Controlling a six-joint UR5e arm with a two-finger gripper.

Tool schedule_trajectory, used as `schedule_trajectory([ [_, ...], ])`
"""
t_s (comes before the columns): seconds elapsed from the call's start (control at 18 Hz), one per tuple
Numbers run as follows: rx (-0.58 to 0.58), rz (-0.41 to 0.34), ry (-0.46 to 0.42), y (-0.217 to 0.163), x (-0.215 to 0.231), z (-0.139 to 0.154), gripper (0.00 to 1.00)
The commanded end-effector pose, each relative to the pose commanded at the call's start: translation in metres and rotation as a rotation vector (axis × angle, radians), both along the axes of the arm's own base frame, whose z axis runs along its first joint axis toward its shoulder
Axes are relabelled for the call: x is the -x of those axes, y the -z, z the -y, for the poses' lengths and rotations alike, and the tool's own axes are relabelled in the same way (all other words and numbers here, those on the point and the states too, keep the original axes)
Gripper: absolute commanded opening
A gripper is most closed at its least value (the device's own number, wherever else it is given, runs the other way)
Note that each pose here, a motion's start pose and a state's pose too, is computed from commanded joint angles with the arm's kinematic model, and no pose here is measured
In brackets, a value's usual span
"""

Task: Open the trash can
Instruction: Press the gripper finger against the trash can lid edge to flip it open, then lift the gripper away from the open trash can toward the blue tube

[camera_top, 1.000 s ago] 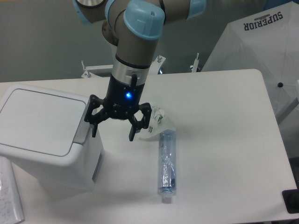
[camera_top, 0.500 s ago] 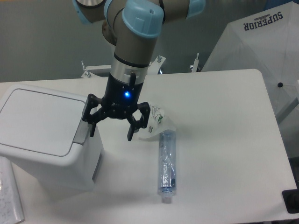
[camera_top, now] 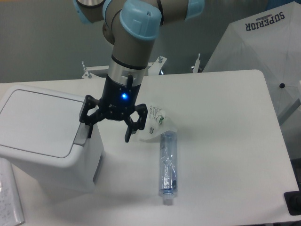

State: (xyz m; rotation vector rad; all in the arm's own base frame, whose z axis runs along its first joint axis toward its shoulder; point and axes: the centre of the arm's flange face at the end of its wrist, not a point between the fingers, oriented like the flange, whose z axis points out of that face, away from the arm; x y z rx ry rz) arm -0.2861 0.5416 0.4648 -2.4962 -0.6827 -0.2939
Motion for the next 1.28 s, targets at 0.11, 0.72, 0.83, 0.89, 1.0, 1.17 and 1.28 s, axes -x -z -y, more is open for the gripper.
schedule_trajectory([
  [0.11, 0.003, 0.003, 0.005, 0.003, -0.002, -0.002, 1.0],
  [0.72, -0.031, -0.014, -0.014, -0.02, 0.004, -0.009, 1.0],
  [0.83, -0.064, -0.03, -0.035, -0.043, 0.011, -0.011, 1.0],
  [0.89, -0.079, -0.042, -0.041, -0.053, 0.015, -0.01, 1.0],
  [1.0, -0.094, -0.058, -0.053, -0.064, 0.026, -0.009, 1.0],
  [1.17, -0.112, -0.112, -0.067, -0.076, 0.054, 0.0, 1.0],
  [1.28, -0.134, -0.198, -0.017, -0.081, 0.071, 0.008, 1.0],
])
